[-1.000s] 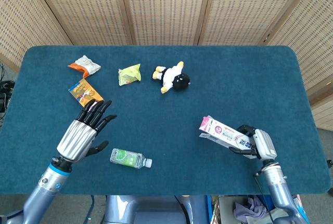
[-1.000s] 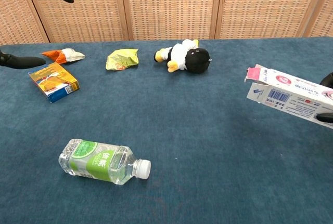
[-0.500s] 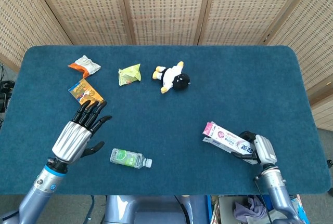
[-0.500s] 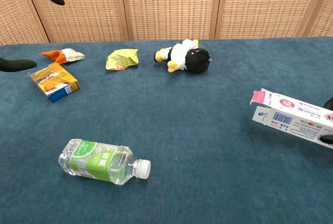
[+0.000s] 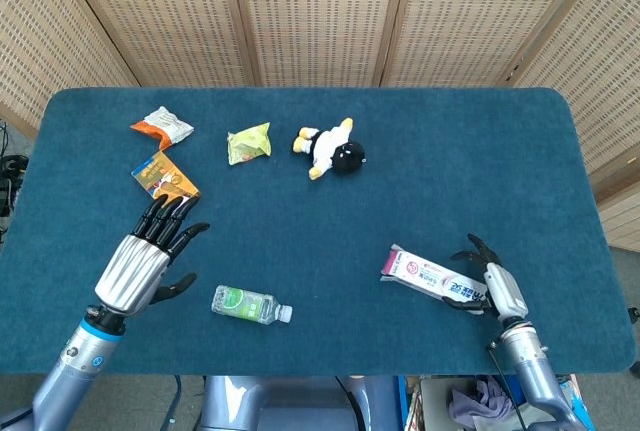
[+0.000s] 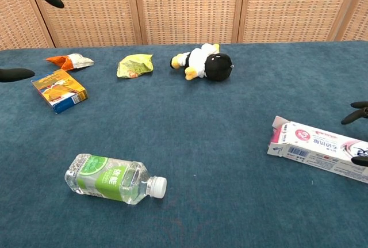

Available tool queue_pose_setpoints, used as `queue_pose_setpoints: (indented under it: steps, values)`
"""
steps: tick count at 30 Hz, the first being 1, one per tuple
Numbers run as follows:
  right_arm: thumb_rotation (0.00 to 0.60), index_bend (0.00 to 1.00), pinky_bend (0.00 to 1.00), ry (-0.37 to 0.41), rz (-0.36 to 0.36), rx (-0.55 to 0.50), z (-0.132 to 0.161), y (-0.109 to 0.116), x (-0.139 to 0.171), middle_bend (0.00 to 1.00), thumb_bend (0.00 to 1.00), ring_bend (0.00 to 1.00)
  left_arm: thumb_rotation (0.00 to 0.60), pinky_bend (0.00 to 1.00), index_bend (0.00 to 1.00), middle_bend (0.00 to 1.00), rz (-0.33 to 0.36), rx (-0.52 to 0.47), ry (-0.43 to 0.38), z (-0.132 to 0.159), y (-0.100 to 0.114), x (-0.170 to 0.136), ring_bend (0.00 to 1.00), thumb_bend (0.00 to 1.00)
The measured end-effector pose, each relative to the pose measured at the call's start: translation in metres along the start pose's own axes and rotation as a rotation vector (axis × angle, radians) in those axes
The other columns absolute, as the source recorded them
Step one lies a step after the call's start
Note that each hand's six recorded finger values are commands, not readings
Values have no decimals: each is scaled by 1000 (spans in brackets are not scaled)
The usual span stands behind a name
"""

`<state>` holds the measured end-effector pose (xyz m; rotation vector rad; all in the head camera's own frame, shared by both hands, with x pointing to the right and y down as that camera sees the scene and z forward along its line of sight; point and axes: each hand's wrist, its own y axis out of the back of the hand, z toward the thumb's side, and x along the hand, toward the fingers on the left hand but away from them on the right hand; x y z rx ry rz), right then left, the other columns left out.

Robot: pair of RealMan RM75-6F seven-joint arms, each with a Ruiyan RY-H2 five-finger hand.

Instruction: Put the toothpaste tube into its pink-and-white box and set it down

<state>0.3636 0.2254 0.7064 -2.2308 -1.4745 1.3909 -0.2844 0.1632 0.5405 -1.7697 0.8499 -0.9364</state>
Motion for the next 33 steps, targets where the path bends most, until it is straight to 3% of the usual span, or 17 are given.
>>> queue_pose_setpoints:
  steps: [8, 14, 21, 26, 30, 33]
  values:
    - [600, 145, 0, 5, 5, 11, 4, 3, 2, 0, 38, 0, 600, 0, 198, 0, -2, -19, 24, -8, -2, -7, 0, 239]
    - [600, 128, 0, 77, -33, 67, 20, 12, 10, 0, 38, 0, 600, 0, 42, 0, -28, -2, 69, -19, -5, -22, 0, 237]
    - [600, 66, 0, 163, -86, 312, 38, 22, 26, 0, 38, 0, 600, 0, 0, 0, -137, 154, 180, -40, -20, -54, 0, 237]
    - [600, 12, 0, 164, -124, 506, 41, 27, 41, 0, 38, 0, 600, 0, 0, 0, -259, 204, 296, -56, -44, -90, 0, 237]
    - [600, 0, 0, 138, -141, 622, 38, 31, 53, 0, 37, 0, 600, 0, 0, 0, -288, 221, 343, -66, -59, -106, 0, 237]
    - [600, 0, 0, 127, -154, 634, 39, 34, 61, 0, 39, 0, 600, 0, 0, 0, -289, 221, 375, -72, -65, -114, 0, 237]
